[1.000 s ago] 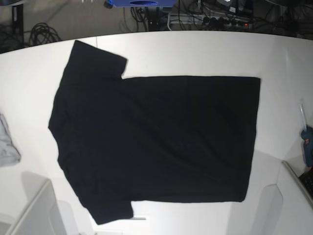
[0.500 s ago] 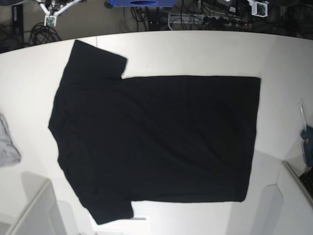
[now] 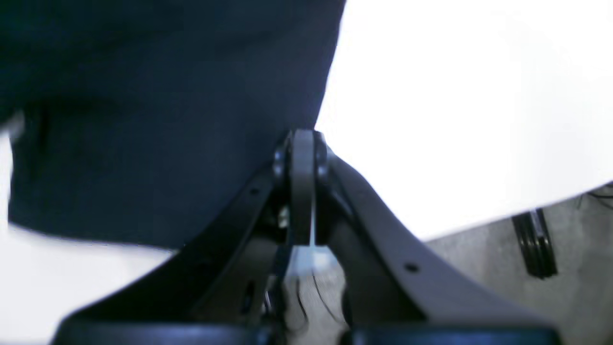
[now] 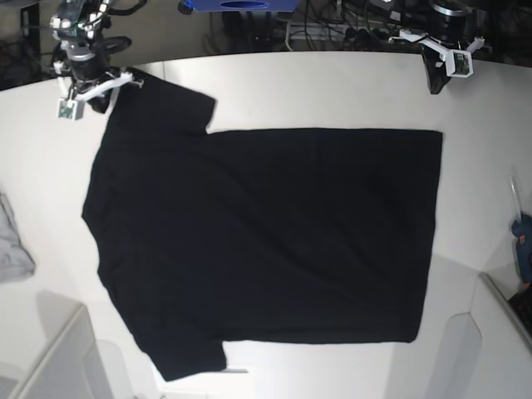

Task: Fold the T-shirt properly
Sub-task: 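Move both grippers down to the shirt's shoulder corners by the collar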

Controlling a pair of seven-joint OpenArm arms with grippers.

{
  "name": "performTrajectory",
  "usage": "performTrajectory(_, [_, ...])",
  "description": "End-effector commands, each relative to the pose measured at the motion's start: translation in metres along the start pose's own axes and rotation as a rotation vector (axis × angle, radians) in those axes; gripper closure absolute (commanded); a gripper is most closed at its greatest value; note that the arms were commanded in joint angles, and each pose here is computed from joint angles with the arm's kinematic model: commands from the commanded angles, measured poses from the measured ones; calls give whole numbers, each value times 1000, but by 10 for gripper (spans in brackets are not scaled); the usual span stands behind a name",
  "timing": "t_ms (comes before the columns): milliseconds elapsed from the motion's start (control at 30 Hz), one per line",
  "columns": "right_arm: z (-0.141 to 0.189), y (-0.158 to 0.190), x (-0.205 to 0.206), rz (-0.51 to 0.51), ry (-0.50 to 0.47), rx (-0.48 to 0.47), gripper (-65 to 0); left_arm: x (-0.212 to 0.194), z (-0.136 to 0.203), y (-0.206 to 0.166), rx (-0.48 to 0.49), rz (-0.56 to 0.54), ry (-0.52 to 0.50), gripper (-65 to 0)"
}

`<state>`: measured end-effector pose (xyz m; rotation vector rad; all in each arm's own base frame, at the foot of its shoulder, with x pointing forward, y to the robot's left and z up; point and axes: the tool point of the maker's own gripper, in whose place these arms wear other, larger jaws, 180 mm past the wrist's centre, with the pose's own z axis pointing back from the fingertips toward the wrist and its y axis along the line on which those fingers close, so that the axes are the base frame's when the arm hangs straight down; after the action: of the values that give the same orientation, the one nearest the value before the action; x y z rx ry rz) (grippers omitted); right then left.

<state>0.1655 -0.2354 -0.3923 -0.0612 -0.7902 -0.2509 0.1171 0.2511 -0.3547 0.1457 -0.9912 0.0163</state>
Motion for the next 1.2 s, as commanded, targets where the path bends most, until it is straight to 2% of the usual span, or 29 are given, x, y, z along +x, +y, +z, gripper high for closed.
performTrajectory(0, [3,0,14,2,-49,15,-72,8,2,2,4,-4,-29,0])
performTrajectory(67, [1,2,22,-28,-76,36,-207,14,-3,2,5,1,-49,-10])
performTrajectory(100, [1,1,24,-49,-84,40,-270,16,-4,2,6,3,-56,-79])
performTrajectory(167, [0,2,31,-97,-104,61,-356,21,-8,1,7,21,-73,-217])
performTrajectory(233, [-3,2,28,-150,-63,87,-384,24,-11,2,4,104,-81,-357])
performTrajectory(333, [-12,-5,24,-252,-9,128,-384,25,-16,6,-10,265,-79,-492])
performTrajectory(400, [-20,-10,21,-314,30,155,-384,27,-23,9,-40,328,-55,-505])
performTrajectory(467, [-28,-15,12,-339,84,168,-384,31,-30,10,-65,364,-32,-489])
performTrajectory(700, [-37,-9,-7,-331,168,218,-383,32,-43,-7,-173,377,-10,-487])
performTrajectory(900, [-36,17,-24,-286,230,280,-383,13,-58,3,-139,393,34,-487])
performTrajectory(1067, [-39,18,-38,-296,268,278,-378,15,-64,5,-135,399,27,-487])
performTrajectory(1133, [-39,18,-38,-296,270,279,-329,16,-69,8,-126,406,21,-487])
performTrajectory(1167, [-40,18,-39,-297,271,279,-276,13,-72,9,-119,412,23,-487])
